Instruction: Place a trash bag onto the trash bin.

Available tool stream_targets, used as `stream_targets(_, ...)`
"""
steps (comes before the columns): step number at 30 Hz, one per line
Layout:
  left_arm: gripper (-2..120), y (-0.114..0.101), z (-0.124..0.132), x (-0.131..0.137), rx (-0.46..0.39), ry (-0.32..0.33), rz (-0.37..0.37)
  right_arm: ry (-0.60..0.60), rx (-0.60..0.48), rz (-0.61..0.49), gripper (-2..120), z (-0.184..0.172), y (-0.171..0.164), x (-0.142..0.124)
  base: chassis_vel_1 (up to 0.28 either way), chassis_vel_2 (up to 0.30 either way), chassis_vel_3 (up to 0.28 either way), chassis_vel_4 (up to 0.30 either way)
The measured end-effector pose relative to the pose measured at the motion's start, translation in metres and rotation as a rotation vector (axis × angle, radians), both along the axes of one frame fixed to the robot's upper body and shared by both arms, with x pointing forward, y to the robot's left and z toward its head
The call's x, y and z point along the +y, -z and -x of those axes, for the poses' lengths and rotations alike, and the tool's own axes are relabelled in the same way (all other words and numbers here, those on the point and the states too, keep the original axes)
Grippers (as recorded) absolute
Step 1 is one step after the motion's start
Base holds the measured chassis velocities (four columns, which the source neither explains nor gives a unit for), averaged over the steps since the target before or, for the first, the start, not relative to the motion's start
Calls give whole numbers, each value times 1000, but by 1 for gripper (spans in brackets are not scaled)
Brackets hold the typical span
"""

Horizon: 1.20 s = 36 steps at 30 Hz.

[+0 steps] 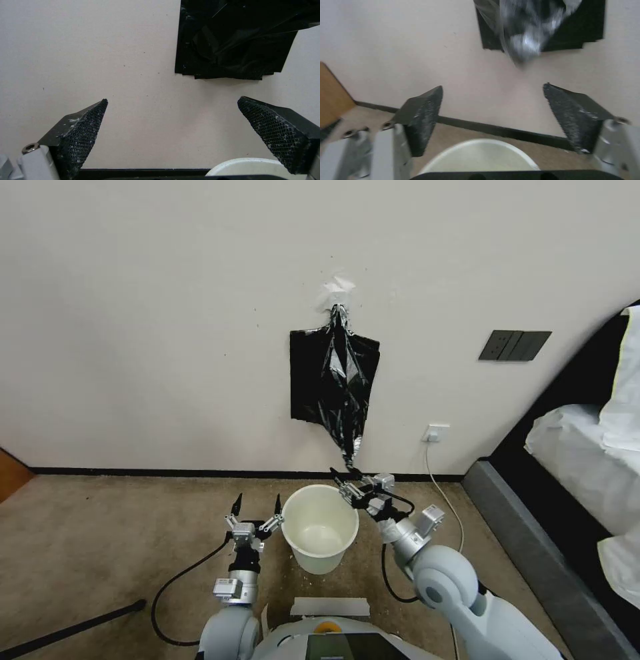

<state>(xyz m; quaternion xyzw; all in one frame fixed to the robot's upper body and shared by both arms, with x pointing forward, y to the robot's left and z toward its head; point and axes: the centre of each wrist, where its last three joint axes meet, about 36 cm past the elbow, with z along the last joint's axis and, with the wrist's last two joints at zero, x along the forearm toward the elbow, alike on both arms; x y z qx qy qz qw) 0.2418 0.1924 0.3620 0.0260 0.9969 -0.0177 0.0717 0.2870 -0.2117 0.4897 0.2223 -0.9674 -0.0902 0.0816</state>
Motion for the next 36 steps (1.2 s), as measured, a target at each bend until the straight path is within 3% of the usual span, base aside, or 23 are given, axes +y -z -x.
stream_targets(5,100,0,0,0,1,1,0,34,7,32,99,6,3,-4,0,0,0,0)
stream_targets(10,100,0,1,-1,2,3,2,41,-34,26,100,8,-4,-4,0,0,0,0)
stream_targets(14,100,1,2,-1,6,3,1,42,-210,108,100,-10,-34,-15,0,0,0,0)
stream_targets(15,100,1,2,-1,6,3,1,42,-210,108,100,-10,-34,-15,0,0,0,0)
stream_targets(23,100,0,2,0,2,1,0,27,-364,112,100,-81,-93,-65,0,0,0,0)
stream_targets(26,100,-1,2,0,1,1,0,3,-371,118,100,-102,-103,-77,0,0,0,0)
stream_targets(36,100,-4,5,1,-2,-5,-1,-33,-340,115,96,-165,-97,-83,0,0,0,0)
